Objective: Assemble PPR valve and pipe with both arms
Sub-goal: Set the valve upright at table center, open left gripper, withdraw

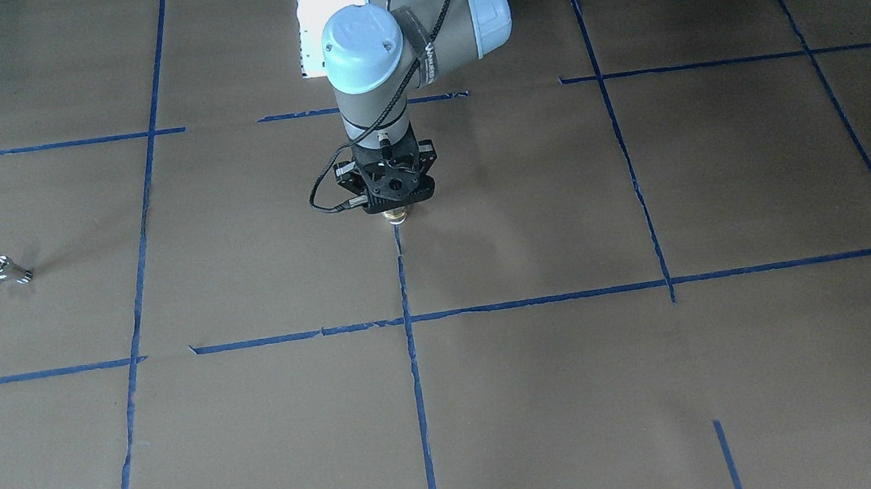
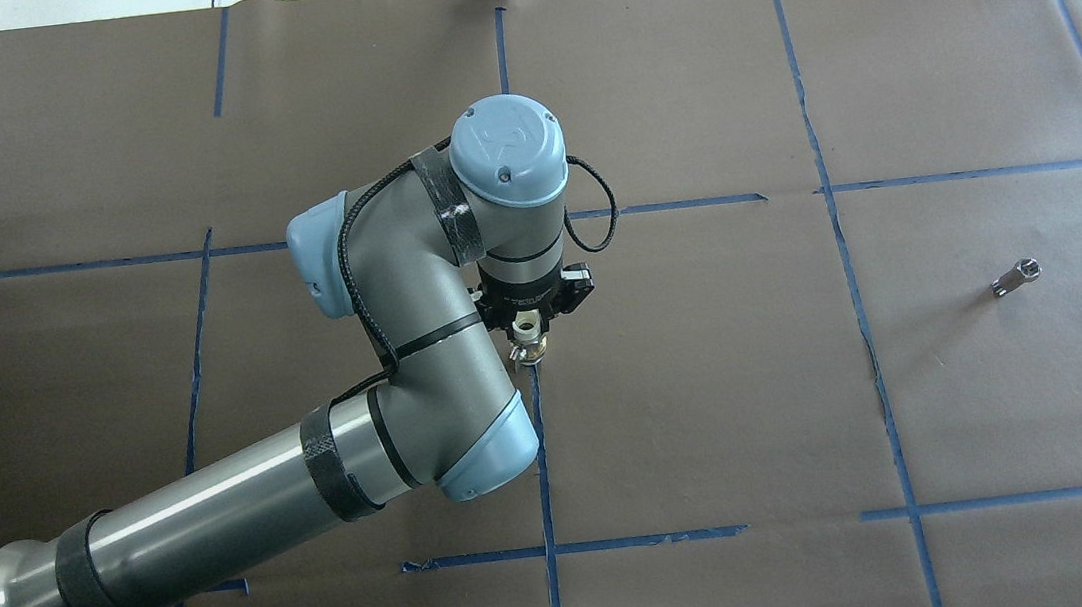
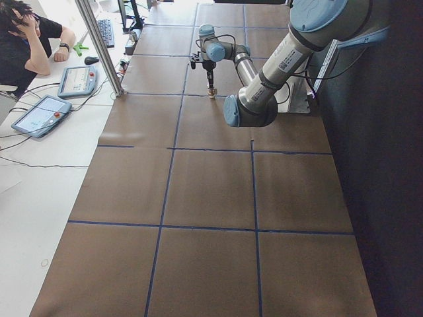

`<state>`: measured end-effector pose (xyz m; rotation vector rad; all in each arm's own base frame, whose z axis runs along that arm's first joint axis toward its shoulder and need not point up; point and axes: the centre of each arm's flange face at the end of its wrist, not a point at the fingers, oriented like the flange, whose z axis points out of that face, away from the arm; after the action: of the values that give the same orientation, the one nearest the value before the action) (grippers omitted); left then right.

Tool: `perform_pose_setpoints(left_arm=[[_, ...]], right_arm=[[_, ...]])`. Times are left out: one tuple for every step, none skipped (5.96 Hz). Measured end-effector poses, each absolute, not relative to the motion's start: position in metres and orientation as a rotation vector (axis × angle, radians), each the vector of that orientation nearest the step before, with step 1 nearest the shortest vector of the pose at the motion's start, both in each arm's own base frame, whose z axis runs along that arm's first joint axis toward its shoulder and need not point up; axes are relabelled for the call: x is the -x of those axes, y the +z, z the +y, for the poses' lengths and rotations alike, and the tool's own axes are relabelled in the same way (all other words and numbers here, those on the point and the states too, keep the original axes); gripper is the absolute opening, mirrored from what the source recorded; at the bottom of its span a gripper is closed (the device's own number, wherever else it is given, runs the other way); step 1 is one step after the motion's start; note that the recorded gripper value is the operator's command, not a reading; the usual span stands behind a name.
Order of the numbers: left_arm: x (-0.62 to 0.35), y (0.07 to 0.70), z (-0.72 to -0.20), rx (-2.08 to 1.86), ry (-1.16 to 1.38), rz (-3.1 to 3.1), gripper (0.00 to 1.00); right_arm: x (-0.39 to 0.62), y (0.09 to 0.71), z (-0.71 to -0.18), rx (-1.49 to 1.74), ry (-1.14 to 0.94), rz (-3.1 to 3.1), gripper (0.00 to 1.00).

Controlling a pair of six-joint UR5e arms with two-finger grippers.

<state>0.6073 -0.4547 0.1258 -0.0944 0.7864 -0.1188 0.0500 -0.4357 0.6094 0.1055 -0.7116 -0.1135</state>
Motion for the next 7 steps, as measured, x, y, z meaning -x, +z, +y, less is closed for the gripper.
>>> perform_pose_setpoints(left_arm=[[-0.607,0.126,-0.455,0.094,-0.119,0.787,1.0],[-0.607,0.127,-0.454,0.094,-0.119,0.788,1.0],[-0.604,0.126,-0.454,0.091,-0.117,0.794,1.0],[-0.593,0.123,-0.452,0.084,-0.115,0.808,1.0],[-0.569,0.132,-0.447,0.067,-0.099,0.823,1.0],[-0.533,0.152,-0.443,0.039,-0.059,0.819,1.0],[-0.485,0.178,-0.445,0.005,0.007,0.796,1.0]], right_arm=[[-0.05,0.609,-0.436,-0.105,-0.114,-0.712,1.0],[-0.05,0.609,-0.436,-0.105,-0.114,-0.712,1.0],[-0.049,0.609,-0.436,-0.105,-0.115,-0.712,1.0],[-0.049,0.609,-0.436,-0.105,-0.117,-0.713,1.0],[-0.046,0.608,-0.438,-0.105,-0.124,-0.714,1.0],[-0.041,0.606,-0.44,-0.105,-0.134,-0.715,1.0],[-0.039,0.605,-0.44,-0.106,-0.14,-0.722,1.0]])
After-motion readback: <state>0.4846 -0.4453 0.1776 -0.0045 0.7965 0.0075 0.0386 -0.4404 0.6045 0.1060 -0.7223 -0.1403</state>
